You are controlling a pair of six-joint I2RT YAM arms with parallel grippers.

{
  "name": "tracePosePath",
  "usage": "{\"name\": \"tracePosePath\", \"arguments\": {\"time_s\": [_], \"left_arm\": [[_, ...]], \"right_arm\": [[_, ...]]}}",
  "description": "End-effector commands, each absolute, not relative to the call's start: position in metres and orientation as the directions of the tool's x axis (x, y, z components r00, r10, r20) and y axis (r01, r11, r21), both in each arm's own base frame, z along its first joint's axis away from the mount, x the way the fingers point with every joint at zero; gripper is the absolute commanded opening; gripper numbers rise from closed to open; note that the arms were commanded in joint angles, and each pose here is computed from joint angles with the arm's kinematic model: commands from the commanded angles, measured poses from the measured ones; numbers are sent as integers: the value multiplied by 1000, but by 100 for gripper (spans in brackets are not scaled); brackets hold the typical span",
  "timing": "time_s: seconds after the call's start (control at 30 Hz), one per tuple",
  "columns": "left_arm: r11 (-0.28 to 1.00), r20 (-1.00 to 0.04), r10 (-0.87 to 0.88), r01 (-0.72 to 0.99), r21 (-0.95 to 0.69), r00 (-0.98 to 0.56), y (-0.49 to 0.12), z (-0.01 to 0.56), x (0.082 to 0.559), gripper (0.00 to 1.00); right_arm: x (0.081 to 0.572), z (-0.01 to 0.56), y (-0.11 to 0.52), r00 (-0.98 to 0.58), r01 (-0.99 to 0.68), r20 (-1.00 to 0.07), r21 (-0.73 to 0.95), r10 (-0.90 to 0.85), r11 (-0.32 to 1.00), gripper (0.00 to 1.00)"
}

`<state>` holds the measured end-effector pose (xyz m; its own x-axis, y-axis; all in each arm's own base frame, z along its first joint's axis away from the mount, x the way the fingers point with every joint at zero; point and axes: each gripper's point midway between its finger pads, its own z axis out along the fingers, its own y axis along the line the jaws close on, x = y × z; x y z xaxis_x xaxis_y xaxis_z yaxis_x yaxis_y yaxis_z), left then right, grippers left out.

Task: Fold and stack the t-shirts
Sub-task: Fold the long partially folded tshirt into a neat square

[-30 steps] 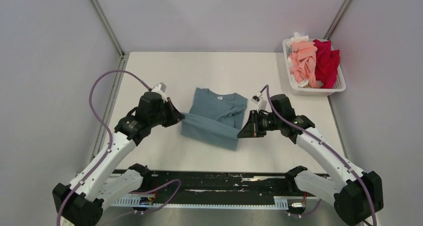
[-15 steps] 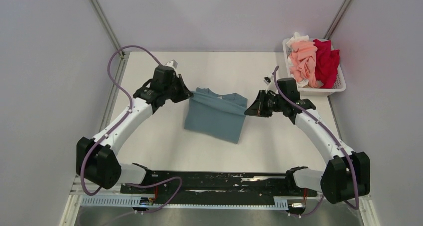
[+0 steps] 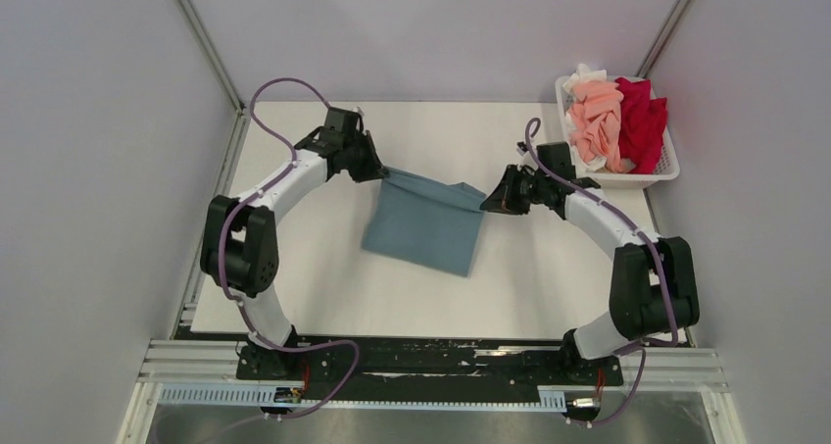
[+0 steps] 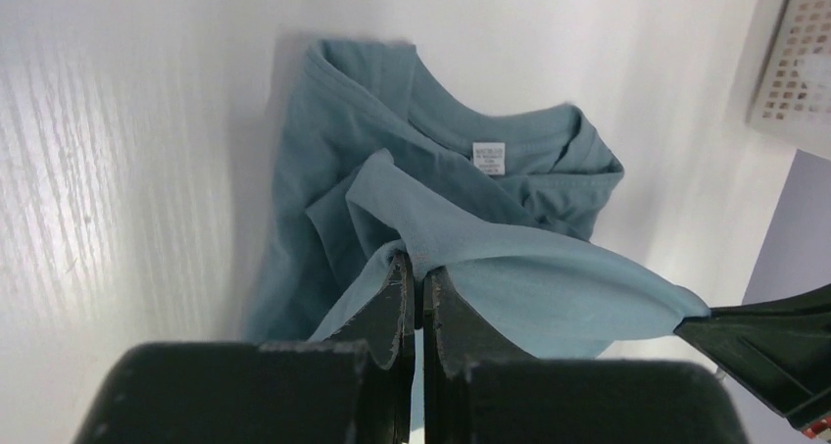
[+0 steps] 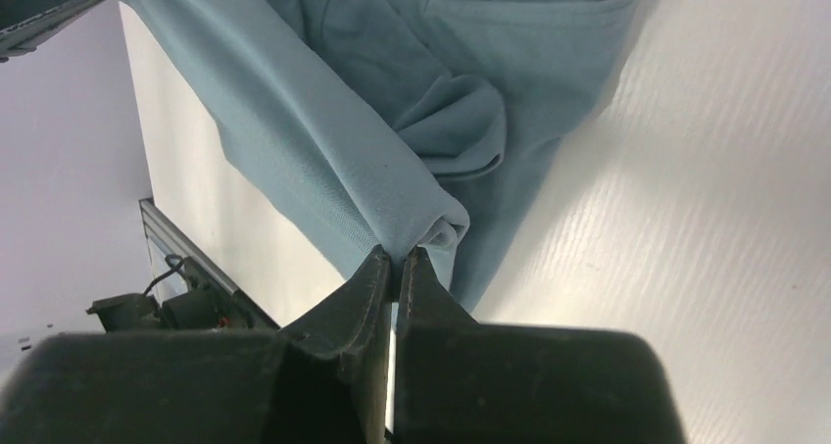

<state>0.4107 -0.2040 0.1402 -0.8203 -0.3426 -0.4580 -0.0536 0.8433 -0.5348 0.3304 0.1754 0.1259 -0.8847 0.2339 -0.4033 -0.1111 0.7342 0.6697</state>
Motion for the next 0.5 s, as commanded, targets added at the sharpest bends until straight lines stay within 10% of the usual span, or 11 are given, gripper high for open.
{"name": "tracePosePath", "arguments": {"time_s": [0.0,0.33,0.4,0.47], "left_arm": [[863,-528,-375,-79,-498,-762,-180,140,457,0],[861,-475,-387,-124,-494,-791,-183,100,485,6],[862,-470,-377,-116,-493,-799,-185,97,490,23],[861,-458,-364,-105,-498,-811,-188,101,490,63]], "right_arm": [[365,115,157,-847,-74,-452,622,280,779,0],[408,76,142,-815,-2,-479,564,325,826,13],[417,71,142,-818,2,-474,565,326,825,20],[422,78,146,-816,-18,-479,582,325,813,36]]}}
